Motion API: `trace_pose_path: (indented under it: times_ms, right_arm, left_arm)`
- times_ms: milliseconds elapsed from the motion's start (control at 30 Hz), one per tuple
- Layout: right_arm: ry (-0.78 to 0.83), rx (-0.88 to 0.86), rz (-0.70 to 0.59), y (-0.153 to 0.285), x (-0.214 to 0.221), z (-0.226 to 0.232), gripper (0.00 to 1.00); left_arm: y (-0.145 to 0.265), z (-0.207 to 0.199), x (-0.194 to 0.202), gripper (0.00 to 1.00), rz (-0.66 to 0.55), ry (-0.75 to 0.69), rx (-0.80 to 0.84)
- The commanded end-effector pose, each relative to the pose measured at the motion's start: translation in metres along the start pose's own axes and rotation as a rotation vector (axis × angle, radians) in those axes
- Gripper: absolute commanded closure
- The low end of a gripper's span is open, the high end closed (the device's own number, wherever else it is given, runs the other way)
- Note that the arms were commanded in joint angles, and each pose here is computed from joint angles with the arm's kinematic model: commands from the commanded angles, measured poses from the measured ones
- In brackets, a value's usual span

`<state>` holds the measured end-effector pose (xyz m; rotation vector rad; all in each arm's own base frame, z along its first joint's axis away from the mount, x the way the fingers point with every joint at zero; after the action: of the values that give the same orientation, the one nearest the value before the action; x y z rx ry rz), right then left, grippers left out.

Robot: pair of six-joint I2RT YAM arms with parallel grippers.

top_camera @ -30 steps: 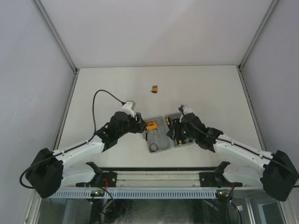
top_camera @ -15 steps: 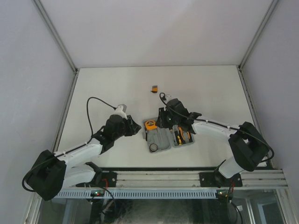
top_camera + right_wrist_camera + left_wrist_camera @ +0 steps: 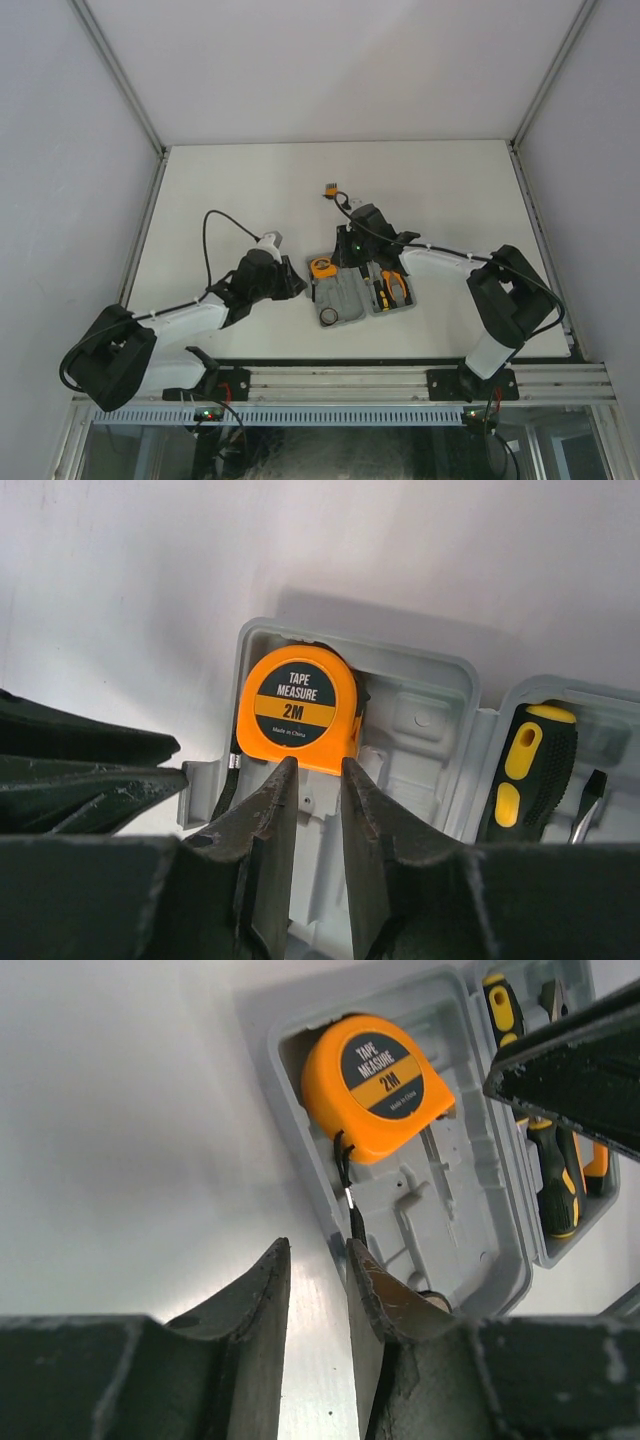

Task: Sort the tools into containers
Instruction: Place the engineering item in the storage box.

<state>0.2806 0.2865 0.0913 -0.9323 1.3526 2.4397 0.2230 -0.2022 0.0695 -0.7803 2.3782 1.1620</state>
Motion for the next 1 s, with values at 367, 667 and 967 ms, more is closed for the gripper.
trace_pose_path:
  times_ms: [367,667,967]
  right_arm:
    - [0.021,-0.044,-0.033,-0.002,-0.016,0.008,0.77]
    - [0.023,-0.049,-0.023,-0.004,-0.014,0.007,0.77]
    - [0.016,-0.062,-0.001,-0.013,-0.011,0.007,0.77]
  left_arm:
    - [-0.012,-0.023,-0.01,0.59,-0.023,0.016,0.035]
    - [-0.021,-0.019,0.001,0.59,0.018,0.01,0.018]
    - [-0.027,-0.019,0.012,0.59,0.054,-0.002,0.013]
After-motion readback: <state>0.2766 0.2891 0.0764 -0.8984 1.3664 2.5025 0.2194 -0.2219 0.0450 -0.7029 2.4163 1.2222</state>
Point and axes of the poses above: each gripper's point midway between its finger pads, its own y axis back along the fingers, its own z axis along the line the jaws close on, x = y × z, the point moved 3 cm from there along y, back along the fingers, and after that the axes turned 5 degrees about y, right-handed, at the moved point
